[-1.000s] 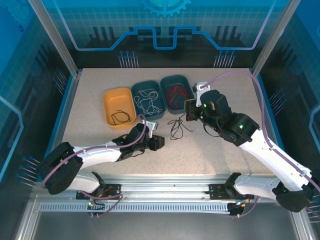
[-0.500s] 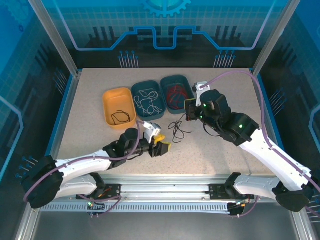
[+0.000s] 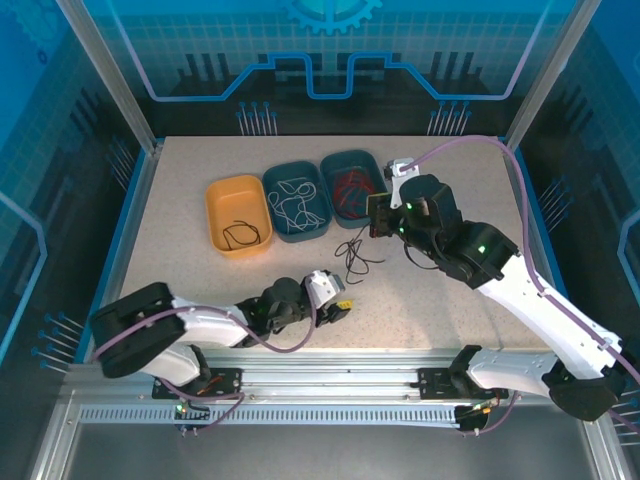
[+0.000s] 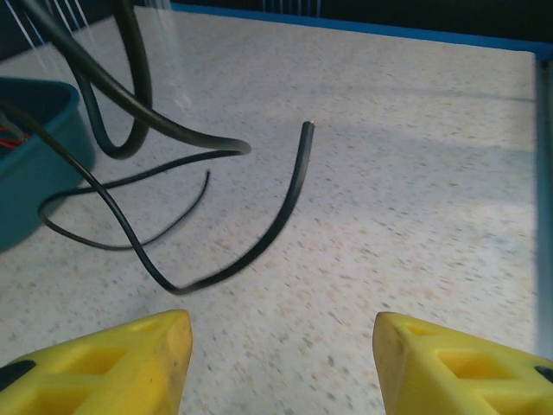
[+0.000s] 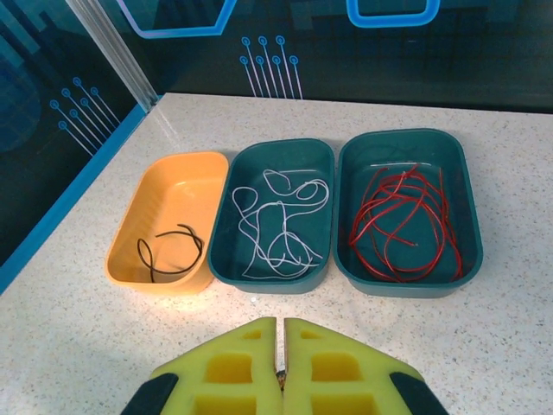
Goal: Untangle the cables
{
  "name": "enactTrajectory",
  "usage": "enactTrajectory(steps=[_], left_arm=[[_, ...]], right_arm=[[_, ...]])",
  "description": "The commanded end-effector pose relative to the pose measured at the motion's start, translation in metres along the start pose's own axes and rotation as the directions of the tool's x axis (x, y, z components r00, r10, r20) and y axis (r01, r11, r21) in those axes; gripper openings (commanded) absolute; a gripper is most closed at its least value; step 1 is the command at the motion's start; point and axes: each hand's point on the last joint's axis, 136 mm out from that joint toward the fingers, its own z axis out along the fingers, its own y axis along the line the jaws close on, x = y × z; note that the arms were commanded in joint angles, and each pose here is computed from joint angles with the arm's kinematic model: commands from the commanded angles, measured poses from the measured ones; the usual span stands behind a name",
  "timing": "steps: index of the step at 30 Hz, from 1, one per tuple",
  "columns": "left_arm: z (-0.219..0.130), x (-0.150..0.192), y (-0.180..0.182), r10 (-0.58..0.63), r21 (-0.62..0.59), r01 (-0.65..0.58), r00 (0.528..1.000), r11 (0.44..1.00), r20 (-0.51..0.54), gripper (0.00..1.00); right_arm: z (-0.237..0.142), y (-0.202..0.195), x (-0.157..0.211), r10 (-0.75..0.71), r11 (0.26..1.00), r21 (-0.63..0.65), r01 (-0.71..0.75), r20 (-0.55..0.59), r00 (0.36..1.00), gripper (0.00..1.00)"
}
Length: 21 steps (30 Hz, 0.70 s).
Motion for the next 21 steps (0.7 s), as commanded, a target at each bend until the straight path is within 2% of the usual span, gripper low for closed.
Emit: enactTrajectory(steps=[1,11,12,15,16,21], left_arm=[[0.011,-0.047,0.015,0.075,-0.106,-0.056,0.98,0.993,0.186,0.58],[0.025,-0.047,0.044,0.045,-0.26,0.016,0.973,0.965,0.226,0.51],[0.027,-0.047,0.043,0.042,-0.256,0.017,0.974,0.966,0.223,0.45],[0.027,-0.045,0.042,0.015,-0.244,0.04,0.975,0.969,0.22,0.15],[0.024,-0.045,0.042,0.006,-0.245,0.051,0.974,0.968,0.225,0.11],[0.01,-0.031,0.041,-0.026,-0.232,0.072,0.98,0.97,0.198,0.11]], right_arm=[[-0.012,0.012,-0.016,0.034,0.998,-0.053,-0.032,0.036,0.999,0.0],[-0.014,0.012,-0.013,0.061,0.996,-0.068,-0.059,0.036,0.997,0.0],[-0.014,0.012,-0.013,0.061,0.996,-0.069,-0.059,0.036,0.997,0.0],[-0.013,0.009,-0.014,0.051,0.998,-0.051,-0.049,0.038,0.998,0.0],[-0.014,0.005,-0.014,0.042,0.999,-0.03,-0.04,0.04,0.998,0.0],[-0.014,-0.024,-0.013,0.022,0.996,0.081,-0.026,0.047,0.999,0.0]])
